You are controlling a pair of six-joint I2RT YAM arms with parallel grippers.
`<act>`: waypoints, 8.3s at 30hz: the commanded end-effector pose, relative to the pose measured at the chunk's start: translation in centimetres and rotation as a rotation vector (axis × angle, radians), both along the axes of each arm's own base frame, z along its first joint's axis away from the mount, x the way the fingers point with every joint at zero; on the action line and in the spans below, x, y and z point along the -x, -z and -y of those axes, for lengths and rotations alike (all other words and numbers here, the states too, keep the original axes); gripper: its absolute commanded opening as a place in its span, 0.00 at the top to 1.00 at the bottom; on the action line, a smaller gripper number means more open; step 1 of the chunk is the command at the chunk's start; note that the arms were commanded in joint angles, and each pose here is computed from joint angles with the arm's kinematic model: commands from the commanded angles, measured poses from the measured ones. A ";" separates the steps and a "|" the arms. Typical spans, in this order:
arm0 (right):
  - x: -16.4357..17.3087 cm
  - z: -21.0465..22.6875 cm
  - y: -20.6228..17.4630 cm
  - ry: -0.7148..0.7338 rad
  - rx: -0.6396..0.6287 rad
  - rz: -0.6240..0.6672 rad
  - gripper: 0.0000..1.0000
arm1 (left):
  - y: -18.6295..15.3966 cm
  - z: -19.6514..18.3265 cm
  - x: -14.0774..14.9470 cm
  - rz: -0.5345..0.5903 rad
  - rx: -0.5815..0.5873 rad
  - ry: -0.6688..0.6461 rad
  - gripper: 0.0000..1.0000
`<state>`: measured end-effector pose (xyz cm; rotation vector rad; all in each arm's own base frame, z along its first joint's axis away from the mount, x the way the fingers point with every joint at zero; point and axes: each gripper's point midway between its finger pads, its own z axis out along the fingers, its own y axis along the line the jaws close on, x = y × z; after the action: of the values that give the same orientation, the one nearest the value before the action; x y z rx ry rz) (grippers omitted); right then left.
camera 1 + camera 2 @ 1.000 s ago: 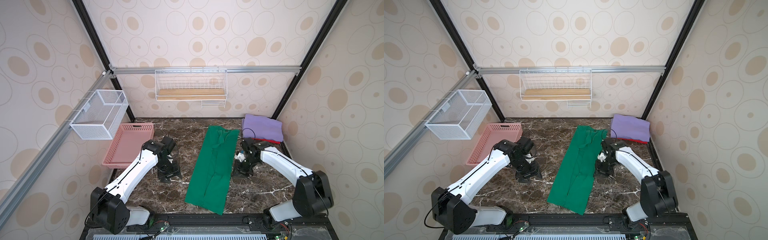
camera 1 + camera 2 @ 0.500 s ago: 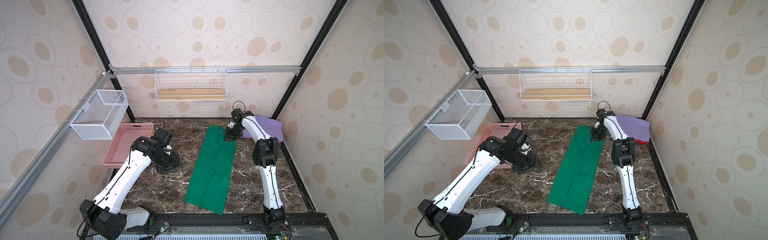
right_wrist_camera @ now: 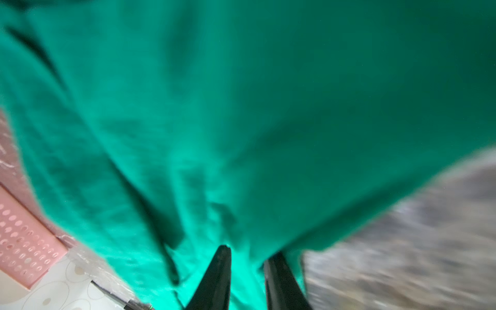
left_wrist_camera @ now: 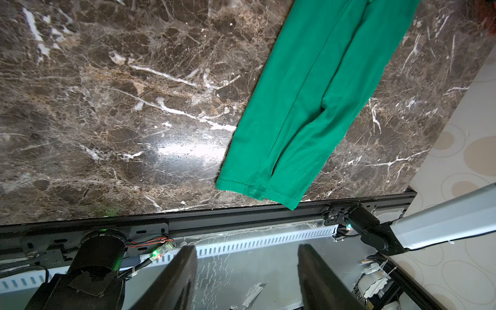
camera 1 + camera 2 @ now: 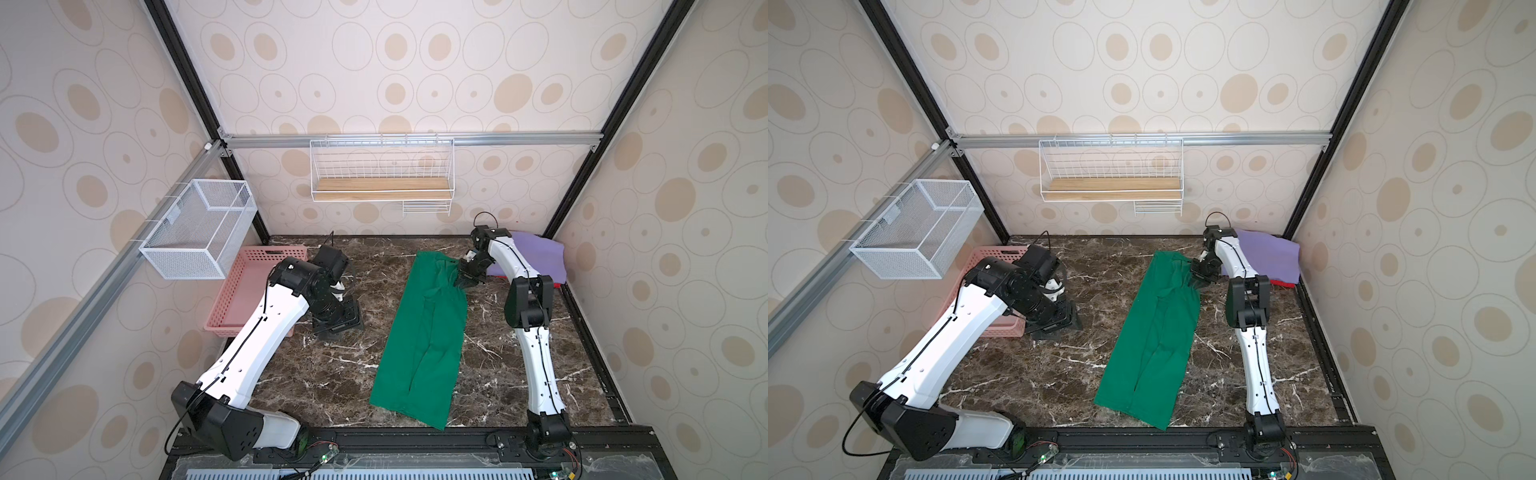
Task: Fold and stack t-shirts
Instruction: Adjust the T-shirt at the center of the board, then fold the T-shirt.
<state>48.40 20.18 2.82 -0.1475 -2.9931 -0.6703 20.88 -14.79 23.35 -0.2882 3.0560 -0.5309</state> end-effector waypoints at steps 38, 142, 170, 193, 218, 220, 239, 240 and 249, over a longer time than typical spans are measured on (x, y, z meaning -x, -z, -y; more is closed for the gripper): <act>7.3 3.1 -9.7 -0.137 -0.013 0.151 0.58 | 4.5 1.2 1.5 -0.119 0.065 -0.044 0.36; 37.2 6.6 -2.1 -0.171 -0.032 -0.301 0.57 | 22.2 13.5 8.4 -0.238 0.175 0.185 0.40; 38.9 6.7 -2.6 -0.107 -0.052 -0.337 0.56 | 23.5 12.3 10.2 -0.267 0.088 0.188 1.00; 38.1 6.2 2.5 -0.079 -0.061 -0.358 0.72 | 22.6 11.9 10.5 -0.273 0.058 0.254 1.00; 33.8 4.6 -4.8 -0.138 -0.090 -0.245 1.00 | 17.0 9.9 6.9 -0.147 -0.159 0.319 1.00; 32.9 4.4 -5.2 -0.143 -0.086 -0.224 1.00 | 16.0 9.4 5.6 -0.117 -0.186 0.301 1.00; 23.2 1.5 -7.7 -0.185 -0.090 -0.097 1.00 | 12.4 10.0 -4.5 -0.021 -0.237 0.318 1.00; 23.0 1.4 -7.6 -0.187 -0.089 -0.097 1.00 | 12.4 10.0 -4.9 -0.022 -0.242 0.321 1.00; 20.2 1.5 -8.0 -0.182 -0.090 -0.079 1.00 | 12.0 8.7 -9.1 -0.014 -0.235 0.279 1.00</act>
<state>27.64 19.23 10.68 0.0921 -2.8541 -0.7832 28.87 -24.63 10.69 0.1252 3.1497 -0.2080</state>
